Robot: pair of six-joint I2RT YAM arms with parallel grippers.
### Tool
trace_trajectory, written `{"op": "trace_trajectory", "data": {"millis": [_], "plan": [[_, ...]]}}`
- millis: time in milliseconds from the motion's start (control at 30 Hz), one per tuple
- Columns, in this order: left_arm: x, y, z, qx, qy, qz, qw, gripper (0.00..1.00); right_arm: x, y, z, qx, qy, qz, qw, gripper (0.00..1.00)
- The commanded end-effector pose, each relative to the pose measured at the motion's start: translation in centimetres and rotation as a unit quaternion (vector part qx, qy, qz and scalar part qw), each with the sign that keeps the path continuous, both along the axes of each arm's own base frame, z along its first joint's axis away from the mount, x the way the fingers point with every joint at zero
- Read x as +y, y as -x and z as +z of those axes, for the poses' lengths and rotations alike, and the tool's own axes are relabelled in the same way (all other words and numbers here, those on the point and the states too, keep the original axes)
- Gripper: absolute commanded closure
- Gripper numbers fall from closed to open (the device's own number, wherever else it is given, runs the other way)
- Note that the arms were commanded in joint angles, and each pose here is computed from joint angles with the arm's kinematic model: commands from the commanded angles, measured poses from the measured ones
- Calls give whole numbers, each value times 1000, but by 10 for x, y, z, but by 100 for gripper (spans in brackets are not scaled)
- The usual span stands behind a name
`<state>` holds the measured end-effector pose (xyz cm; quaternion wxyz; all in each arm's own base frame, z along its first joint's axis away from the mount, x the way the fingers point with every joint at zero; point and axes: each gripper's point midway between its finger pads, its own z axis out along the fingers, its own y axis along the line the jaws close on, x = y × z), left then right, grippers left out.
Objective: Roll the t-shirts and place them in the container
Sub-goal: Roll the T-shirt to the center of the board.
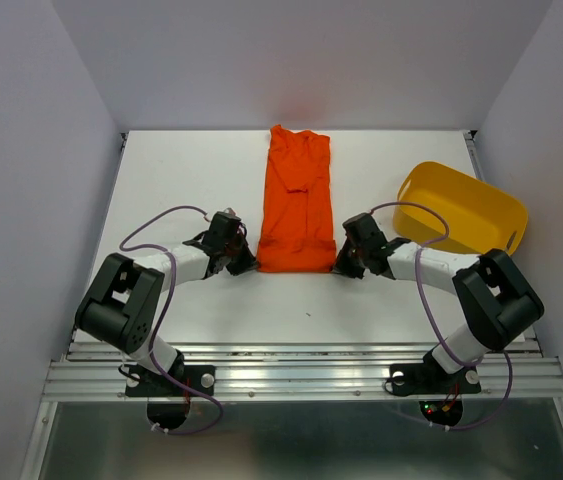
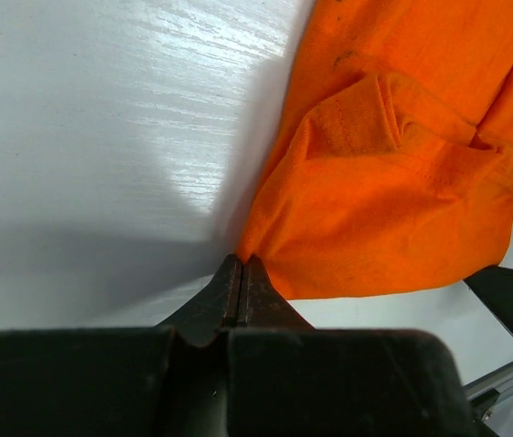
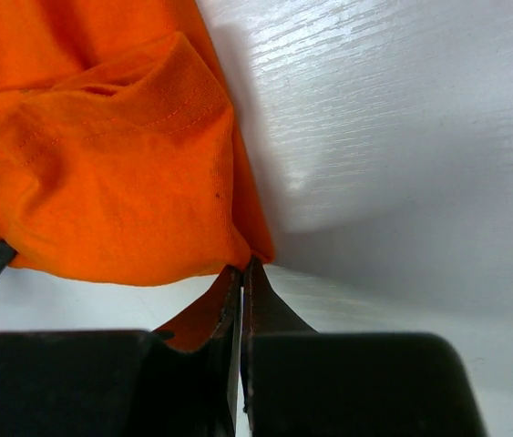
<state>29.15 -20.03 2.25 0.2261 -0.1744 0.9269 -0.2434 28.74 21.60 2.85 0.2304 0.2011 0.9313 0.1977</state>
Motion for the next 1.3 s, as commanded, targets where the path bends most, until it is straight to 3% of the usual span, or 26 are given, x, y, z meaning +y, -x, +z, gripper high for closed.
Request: {"op": "trace_trajectory", "data": {"millis": [0,633,1267], "plan": [[5,8,10,-1,-3,-1,1000,100,4,-8,16,-30,-18,8,999,99],[19,81,11,35,25,6,999,100,3,51,19,-17,-42,30,999,99],[12,38,64,-5,6,21,1000,100,14,17,66,-66,-29,34,997,99]]}}
